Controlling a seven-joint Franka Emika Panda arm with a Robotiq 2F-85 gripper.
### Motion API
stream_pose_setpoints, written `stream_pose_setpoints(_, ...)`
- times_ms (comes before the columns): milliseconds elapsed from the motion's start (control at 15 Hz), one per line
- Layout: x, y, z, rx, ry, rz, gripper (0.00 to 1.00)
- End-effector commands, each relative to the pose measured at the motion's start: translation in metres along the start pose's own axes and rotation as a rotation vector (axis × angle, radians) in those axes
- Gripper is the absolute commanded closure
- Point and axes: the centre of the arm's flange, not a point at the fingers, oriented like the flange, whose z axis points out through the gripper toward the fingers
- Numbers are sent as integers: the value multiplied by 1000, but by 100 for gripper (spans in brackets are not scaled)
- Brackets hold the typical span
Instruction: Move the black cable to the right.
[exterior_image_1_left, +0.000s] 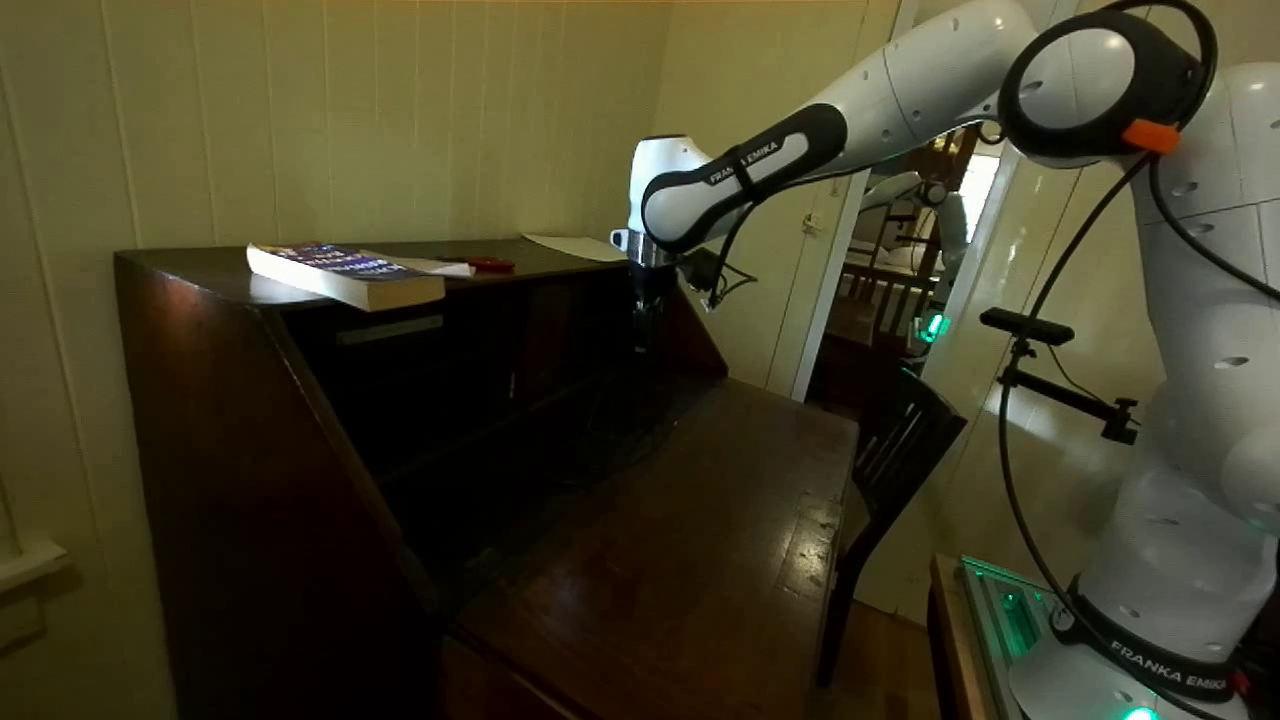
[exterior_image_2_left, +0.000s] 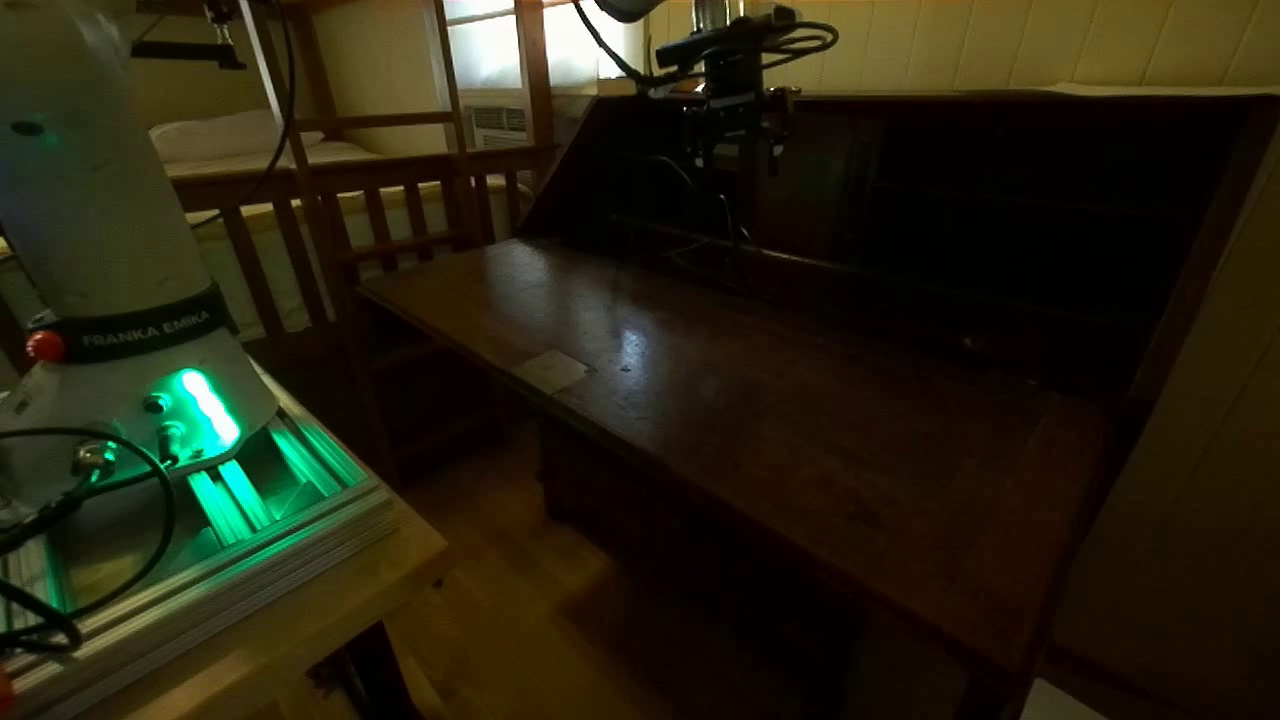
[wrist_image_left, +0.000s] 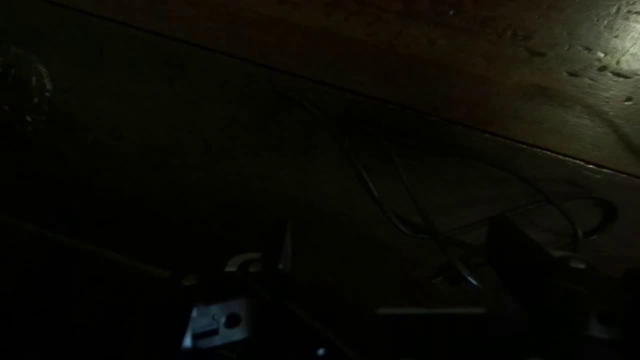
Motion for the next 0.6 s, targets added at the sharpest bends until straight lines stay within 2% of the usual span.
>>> stream_pose_setpoints(0, 5, -9, 14, -29, -1, -56, 0)
stream_pose_setpoints(333, 14, -12, 31, -42, -24, -76, 2)
stream_pose_setpoints(400, 15, -12, 32, -40, -27, -75, 23)
stream_pose_setpoints(533, 16, -14, 35, -40, -28, -76, 31)
